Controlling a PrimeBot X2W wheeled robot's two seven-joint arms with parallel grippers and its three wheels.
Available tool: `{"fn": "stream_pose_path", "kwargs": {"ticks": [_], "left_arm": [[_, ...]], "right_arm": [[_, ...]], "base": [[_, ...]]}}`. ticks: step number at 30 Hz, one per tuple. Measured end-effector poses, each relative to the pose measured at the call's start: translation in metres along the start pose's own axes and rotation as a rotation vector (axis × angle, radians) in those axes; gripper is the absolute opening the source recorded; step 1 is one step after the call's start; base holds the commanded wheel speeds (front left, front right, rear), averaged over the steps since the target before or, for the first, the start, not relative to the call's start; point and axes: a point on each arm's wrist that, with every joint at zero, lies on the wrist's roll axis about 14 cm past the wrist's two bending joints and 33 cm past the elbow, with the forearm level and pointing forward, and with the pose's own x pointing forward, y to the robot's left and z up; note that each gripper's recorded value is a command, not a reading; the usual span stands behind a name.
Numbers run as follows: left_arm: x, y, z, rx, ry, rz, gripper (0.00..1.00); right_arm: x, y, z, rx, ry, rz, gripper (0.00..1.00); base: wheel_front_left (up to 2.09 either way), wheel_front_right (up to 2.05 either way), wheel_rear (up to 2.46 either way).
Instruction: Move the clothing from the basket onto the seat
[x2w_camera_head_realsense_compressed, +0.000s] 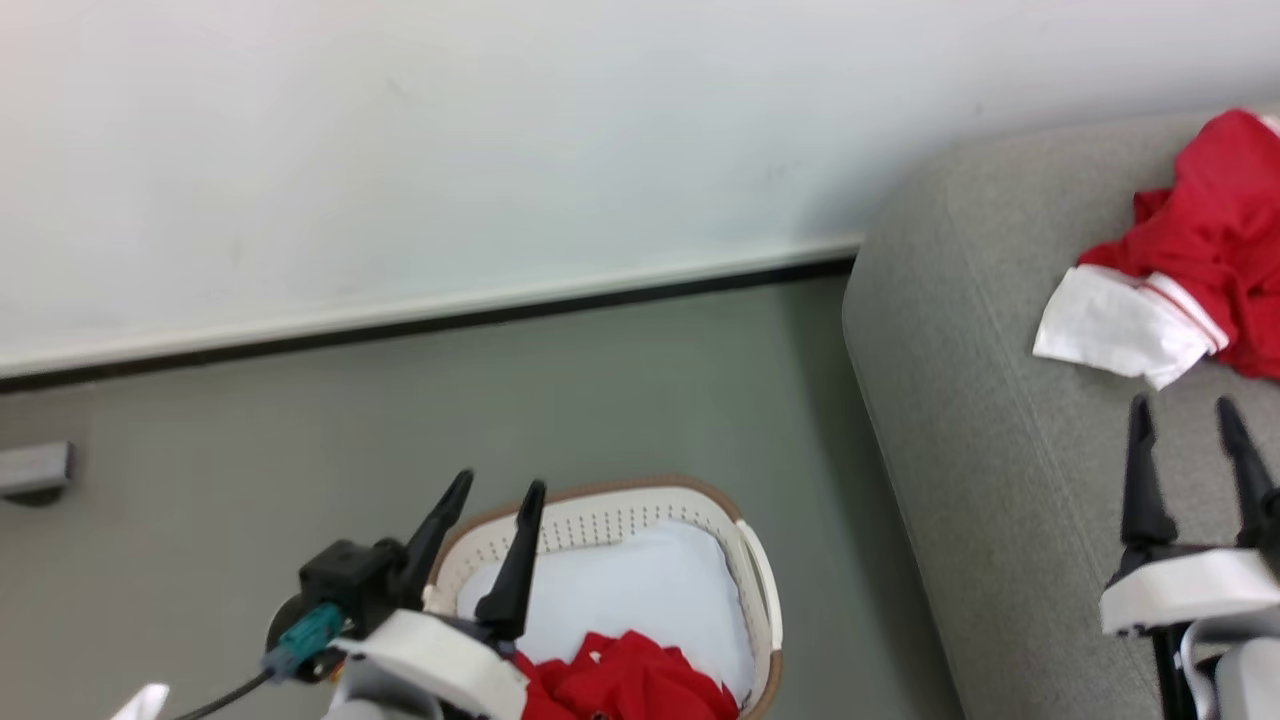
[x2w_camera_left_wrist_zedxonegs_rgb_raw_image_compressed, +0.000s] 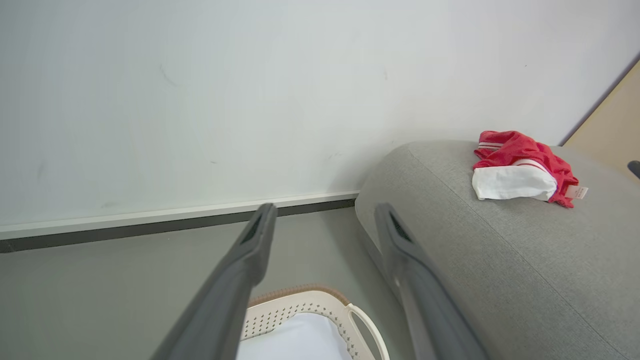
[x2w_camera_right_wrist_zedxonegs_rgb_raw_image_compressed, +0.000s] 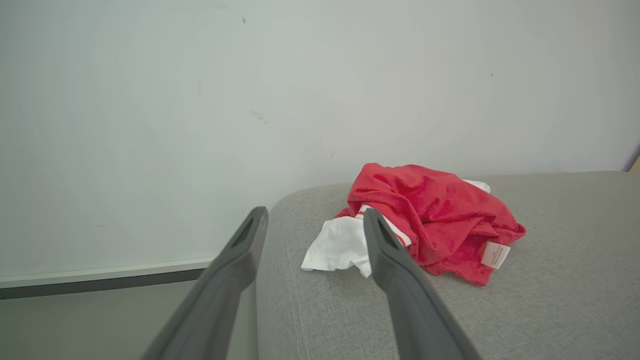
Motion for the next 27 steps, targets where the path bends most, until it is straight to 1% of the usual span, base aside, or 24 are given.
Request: {"fn": "stream_pose_path", "kwargs": {"ticks": [4, 9, 11, 12, 14, 21, 27], "left_arm": [[-0.024, 0.016, 0.022, 0.041, -0.069, 0.1, 1.0], [-0.061, 0.029, 0.03, 0.053, -0.107, 0.199, 1.0], [-0.075, 0.035, 0.031, 0.058, -0.118, 0.241, 1.0], [-0.075, 0.035, 0.031, 0.058, -0.118, 0.241, 1.0], [-0.093, 0.047, 0.034, 0.074, -0.133, 0.297, 1.0], [-0.117, 0.057, 0.028, 0.112, -0.122, 0.345, 1.0], [-0.133, 0.067, 0.029, 0.121, -0.13, 0.387, 1.0]], "right_arm": [[-0.02, 0.014, 0.008, 0.048, -0.029, 0.041, 1.0], [-0.045, 0.028, 0.0, 0.077, -0.008, 0.086, 1.0], [-0.051, 0.032, 0.001, 0.091, -0.012, 0.098, 1.0], [-0.051, 0.032, 0.001, 0.091, -0.012, 0.098, 1.0], [-0.055, 0.044, 0.004, 0.103, -0.022, 0.135, 1.0], [-0.066, 0.062, 0.0, 0.129, -0.008, 0.189, 1.0], [-0.08, 0.082, -0.019, 0.153, 0.056, 0.248, 1.0]], "base": [[0.0, 0.0, 0.0], [0.0, 0.0, 0.0], [0.0, 0.0, 0.0], [0.0, 0.0, 0.0], [0.0, 0.0, 0.0], [0.0, 0.0, 0.0], [0.0, 0.0, 0.0]]}}
